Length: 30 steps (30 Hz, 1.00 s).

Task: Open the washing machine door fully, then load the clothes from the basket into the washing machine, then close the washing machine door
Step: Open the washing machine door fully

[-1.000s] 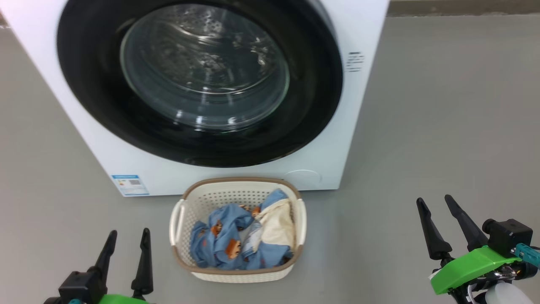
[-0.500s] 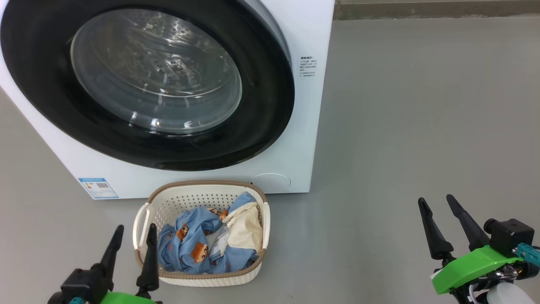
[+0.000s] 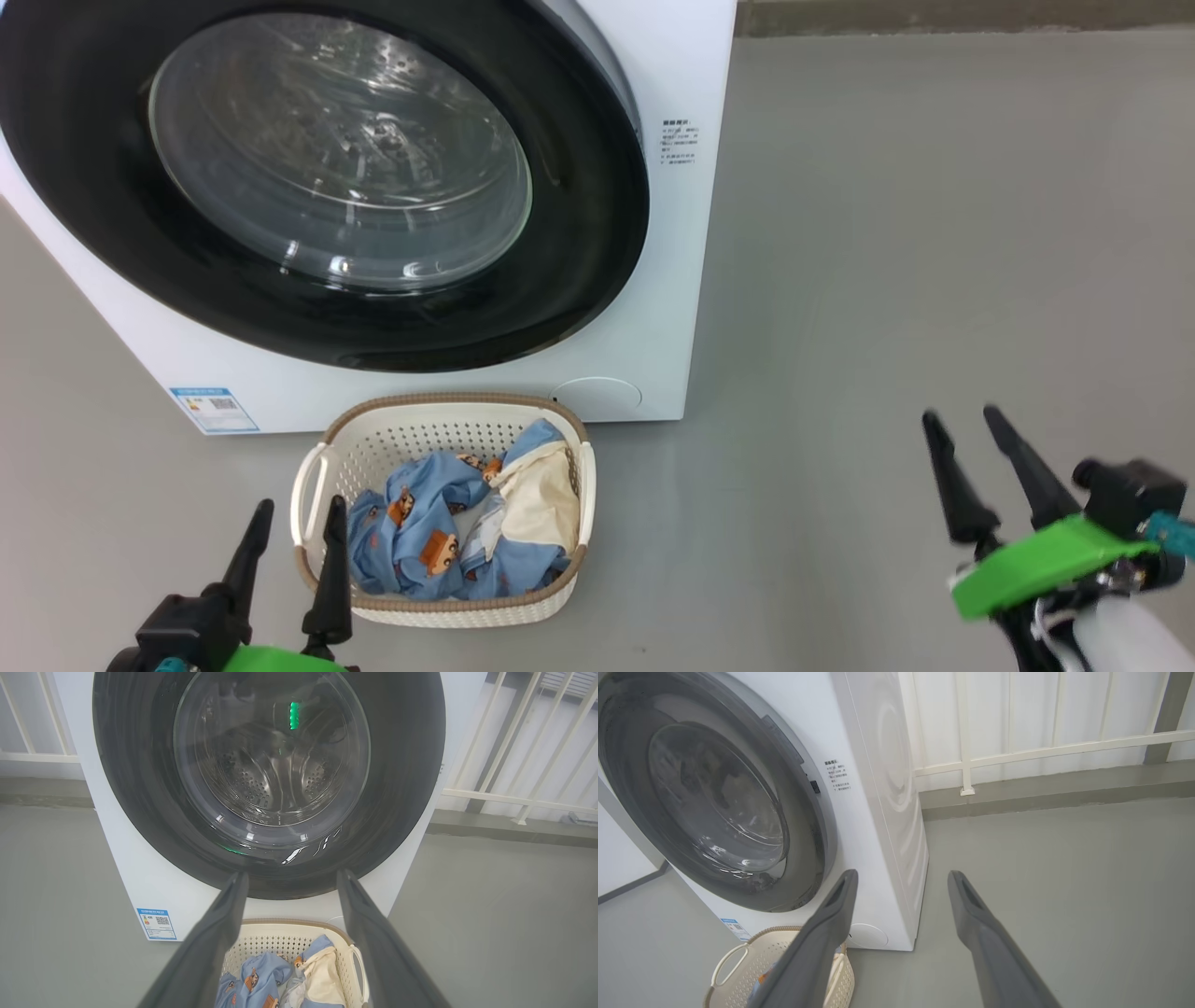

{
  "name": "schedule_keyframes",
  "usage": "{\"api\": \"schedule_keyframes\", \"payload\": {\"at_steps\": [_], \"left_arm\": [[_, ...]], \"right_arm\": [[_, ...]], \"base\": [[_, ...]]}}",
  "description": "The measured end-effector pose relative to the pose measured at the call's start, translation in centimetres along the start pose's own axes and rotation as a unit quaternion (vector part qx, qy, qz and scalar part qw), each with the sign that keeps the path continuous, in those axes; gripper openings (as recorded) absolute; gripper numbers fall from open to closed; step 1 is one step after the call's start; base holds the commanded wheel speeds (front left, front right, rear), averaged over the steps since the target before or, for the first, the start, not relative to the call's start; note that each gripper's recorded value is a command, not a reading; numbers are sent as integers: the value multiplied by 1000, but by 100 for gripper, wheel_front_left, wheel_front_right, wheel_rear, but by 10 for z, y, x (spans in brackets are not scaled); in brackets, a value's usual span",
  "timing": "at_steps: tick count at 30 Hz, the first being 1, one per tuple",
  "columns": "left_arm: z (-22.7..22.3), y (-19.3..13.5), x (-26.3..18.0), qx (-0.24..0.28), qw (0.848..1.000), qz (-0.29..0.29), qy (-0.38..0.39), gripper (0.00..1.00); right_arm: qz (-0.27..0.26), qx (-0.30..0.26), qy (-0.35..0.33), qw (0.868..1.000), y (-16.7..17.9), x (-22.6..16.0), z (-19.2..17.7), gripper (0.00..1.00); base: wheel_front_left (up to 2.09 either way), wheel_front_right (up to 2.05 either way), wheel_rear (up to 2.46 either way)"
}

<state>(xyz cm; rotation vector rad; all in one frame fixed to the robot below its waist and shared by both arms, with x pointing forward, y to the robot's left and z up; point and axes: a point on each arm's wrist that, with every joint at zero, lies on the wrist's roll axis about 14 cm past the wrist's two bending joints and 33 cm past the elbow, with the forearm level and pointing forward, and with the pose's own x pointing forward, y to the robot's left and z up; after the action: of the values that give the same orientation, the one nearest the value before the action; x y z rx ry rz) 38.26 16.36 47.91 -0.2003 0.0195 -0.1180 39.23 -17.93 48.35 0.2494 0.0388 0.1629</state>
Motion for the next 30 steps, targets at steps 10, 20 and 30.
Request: {"api": "schedule_keyframes", "payload": {"at_steps": [10,20,30], "left_arm": [[-14,-6,6,-15,1000,0,16,100],[-11,-8,31,-23,1000,0,8,100],[-18,6,44,-40,999,18,12,100]], "right_arm": [[-5,163,-105,981,2,56,69,0],[59,312,-154,936,16,118,128,0],[157,351,-21,923,58,185,113,0]], "base": [[0,0,0],[0,0,0],[0,0,0]]}}
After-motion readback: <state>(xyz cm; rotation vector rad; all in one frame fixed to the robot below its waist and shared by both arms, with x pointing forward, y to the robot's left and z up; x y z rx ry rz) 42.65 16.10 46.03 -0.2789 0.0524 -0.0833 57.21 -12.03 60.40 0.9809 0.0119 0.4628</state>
